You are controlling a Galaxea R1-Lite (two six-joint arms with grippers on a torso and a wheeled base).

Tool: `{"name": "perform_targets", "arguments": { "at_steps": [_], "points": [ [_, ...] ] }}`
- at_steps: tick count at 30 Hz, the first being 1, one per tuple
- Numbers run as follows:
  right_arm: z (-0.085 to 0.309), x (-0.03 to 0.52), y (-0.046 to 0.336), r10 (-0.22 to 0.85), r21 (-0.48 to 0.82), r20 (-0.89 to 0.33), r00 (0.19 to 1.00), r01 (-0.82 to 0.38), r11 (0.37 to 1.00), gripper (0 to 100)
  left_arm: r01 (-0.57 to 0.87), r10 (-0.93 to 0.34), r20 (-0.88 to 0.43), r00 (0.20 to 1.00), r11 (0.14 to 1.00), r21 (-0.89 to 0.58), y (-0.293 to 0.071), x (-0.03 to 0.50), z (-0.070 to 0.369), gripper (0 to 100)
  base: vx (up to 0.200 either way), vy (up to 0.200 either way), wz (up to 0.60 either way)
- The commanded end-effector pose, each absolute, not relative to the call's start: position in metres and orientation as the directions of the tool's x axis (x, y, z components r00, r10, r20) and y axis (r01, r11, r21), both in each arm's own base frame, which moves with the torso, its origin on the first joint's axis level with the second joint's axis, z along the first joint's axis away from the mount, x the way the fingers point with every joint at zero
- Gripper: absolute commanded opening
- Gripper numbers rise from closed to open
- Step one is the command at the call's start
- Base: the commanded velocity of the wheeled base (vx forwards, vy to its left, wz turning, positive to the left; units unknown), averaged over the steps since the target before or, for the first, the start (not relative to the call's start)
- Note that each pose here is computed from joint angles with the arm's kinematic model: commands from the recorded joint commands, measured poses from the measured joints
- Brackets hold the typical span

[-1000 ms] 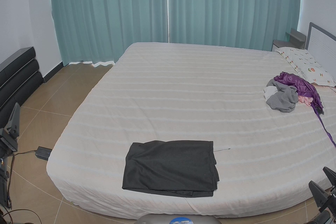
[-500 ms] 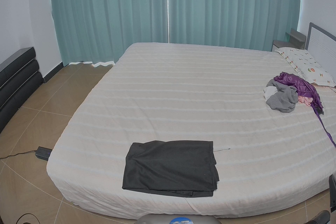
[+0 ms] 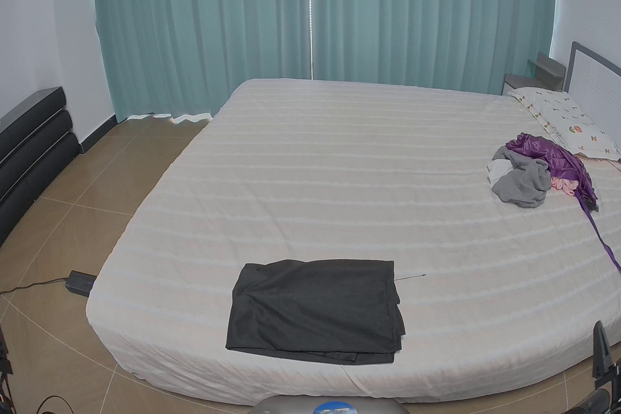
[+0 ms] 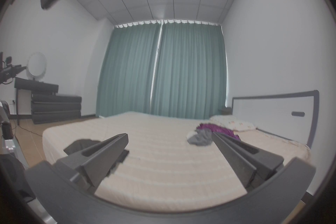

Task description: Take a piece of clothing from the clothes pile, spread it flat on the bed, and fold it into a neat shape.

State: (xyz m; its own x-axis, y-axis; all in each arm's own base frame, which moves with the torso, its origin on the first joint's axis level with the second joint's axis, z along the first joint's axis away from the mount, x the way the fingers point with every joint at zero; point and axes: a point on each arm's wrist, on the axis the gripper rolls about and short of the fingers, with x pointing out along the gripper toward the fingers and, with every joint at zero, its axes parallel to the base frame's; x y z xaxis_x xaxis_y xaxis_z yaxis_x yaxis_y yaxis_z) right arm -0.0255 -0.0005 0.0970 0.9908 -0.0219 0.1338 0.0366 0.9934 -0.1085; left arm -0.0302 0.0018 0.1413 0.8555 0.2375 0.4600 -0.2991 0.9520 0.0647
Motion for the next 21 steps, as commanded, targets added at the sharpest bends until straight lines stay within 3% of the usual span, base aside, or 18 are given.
{"name": "perform_targets", "arguments": {
  "at_steps": [1,12,19,21],
  "points": [
    [0.083,-0.023,-0.002,-0.072,-0.114,0.073,0.995,0.080,0.990,100,-0.238,0.184,0.367,0.912,0.965,0.107,0.001,-0.023,0.125,100,0.000,0.000,0.00],
    [0.083,-0.023,-0.002,-0.086,-0.078,0.075,0.993,0.092,0.993,100,-0.021,0.015,0.046,0.999,0.993,0.114,0.000,-0.023,0.080,100,0.000,0.000,0.00],
    [0.081,-0.023,-0.001,-0.067,-0.021,0.055,0.996,0.069,0.997,100,0.065,-0.066,0.060,0.996,0.998,0.012,-0.002,-0.023,0.082,100,0.000,0.000,0.00],
    [0.075,-0.024,0.000,-0.017,0.004,-0.020,1.000,0.017,1.000,100,0.121,-0.121,0.058,0.991,0.993,0.006,-0.003,-0.023,0.082,100,0.000,0.000,0.00]
  ]
}}
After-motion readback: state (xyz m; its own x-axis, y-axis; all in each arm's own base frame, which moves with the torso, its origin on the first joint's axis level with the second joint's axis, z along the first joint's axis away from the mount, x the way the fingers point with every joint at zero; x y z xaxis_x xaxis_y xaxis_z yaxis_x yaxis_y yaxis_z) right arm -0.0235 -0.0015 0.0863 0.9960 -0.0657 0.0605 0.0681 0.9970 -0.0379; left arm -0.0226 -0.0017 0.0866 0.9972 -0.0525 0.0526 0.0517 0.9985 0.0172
